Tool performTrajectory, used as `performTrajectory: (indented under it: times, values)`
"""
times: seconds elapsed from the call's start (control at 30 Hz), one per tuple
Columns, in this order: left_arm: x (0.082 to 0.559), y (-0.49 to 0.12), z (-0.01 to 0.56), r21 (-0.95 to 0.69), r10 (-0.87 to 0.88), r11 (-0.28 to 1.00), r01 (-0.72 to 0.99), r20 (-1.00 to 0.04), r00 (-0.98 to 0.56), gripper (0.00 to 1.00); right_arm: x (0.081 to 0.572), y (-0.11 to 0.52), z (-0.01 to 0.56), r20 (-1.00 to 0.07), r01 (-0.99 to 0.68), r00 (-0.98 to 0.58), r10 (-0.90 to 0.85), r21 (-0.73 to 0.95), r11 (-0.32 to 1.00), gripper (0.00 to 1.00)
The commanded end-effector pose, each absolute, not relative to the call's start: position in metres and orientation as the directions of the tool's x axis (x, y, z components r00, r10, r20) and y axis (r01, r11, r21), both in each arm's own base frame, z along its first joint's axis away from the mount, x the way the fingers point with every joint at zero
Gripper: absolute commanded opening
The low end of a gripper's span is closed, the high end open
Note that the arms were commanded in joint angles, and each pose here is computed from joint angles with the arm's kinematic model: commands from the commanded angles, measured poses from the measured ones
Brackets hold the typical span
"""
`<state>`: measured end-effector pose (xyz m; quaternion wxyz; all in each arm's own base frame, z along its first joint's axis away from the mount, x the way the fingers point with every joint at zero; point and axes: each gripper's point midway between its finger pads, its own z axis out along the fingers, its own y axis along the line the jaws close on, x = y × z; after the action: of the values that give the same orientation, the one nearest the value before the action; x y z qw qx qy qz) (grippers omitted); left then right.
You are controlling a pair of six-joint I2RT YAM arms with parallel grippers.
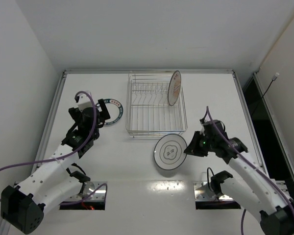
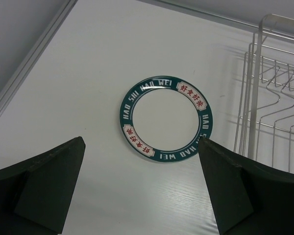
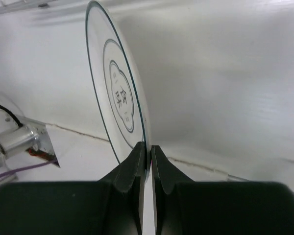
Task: Load the plates into the dish rack
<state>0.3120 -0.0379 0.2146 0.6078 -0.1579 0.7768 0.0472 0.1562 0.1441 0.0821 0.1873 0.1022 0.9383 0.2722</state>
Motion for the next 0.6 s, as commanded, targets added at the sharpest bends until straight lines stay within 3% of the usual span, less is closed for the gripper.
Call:
performTrajectory:
  times: [0.0,0.23,0.33,0.57]
  values:
    - [0.312,-0.032,0.242,-0.169,-0.223,0.925,-0.34,-0.967,-0.125,1.0,0.164,0.122,0.145,-0.467,0.049,-0.842,0.27,0.432,0.901,0.0]
    - [0.306,-0.023,0.245,-0.201,-0.252,0.903,-0.38,-0.964,-0.089,1.0,0.218,0.114,0.288,-0.738,-0.033,-0.624,0.258,0.355,0.934,0.0]
    - [0.304,-0.019,0.244,-0.208,-0.259,0.894,-0.398,-0.963,-0.078,1.0,0.266,0.1,0.338,-0.848,0.032,-0.487,0.209,0.222,0.975,0.0]
    - [0.302,-0.017,0.243,-0.206,-0.257,0.89,-0.406,-0.963,-0.075,1.0,0.377,0.106,0.389,-0.953,0.175,-0.287,0.098,0.049,0.983,0.0]
